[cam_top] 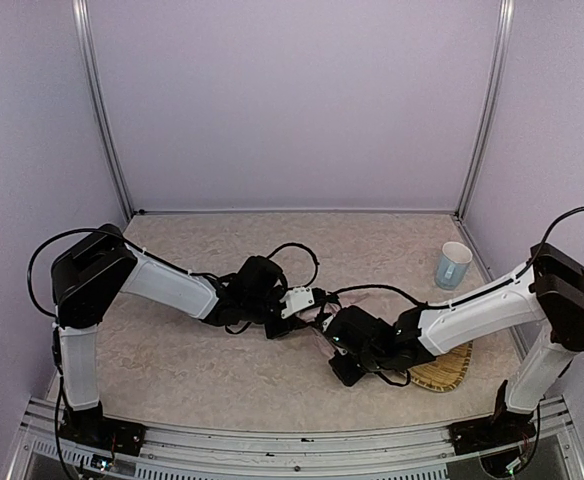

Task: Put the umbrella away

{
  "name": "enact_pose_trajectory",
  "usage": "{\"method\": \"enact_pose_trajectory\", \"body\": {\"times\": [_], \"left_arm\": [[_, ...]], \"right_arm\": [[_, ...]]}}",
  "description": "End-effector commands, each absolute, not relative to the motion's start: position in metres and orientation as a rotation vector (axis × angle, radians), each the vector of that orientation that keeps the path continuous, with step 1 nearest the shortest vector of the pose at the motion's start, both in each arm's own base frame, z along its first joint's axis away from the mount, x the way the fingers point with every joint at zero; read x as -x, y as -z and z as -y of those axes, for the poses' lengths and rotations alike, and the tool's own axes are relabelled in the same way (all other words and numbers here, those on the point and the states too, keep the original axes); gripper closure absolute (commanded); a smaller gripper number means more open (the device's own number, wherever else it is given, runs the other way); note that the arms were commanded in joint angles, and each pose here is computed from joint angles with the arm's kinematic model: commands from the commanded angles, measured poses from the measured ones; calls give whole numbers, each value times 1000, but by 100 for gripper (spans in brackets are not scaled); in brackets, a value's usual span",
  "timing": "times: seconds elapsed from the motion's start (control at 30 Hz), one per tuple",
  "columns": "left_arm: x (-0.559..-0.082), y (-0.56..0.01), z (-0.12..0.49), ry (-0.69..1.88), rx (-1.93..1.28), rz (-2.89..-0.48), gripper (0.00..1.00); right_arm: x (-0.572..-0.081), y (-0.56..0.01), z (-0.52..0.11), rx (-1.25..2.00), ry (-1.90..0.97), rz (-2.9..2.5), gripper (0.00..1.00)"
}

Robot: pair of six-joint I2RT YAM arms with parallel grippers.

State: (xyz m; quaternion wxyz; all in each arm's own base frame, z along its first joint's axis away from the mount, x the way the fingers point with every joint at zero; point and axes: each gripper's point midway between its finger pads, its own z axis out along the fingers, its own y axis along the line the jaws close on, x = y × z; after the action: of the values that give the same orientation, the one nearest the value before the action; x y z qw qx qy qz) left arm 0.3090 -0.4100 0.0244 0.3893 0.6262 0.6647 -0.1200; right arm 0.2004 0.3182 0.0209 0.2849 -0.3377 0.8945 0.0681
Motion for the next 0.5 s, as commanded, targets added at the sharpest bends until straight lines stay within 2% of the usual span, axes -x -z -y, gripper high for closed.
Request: {"method": "enact_pose_trajectory", "body": {"times": [0.0,0.23,0.47], "left_arm": [[-275,49,364,285,-1738,-1963,100],[-297,23,365,275,-1596,-1980,100],[-332,-83,367,393,-1366,-1887,100]], "right_arm": [[-190,-19,-314,926,-223,-2414,100],[-185,-15,-307,951,-252,-2426,100],[-199,3,-274,997,-39,-2425,100]]}}
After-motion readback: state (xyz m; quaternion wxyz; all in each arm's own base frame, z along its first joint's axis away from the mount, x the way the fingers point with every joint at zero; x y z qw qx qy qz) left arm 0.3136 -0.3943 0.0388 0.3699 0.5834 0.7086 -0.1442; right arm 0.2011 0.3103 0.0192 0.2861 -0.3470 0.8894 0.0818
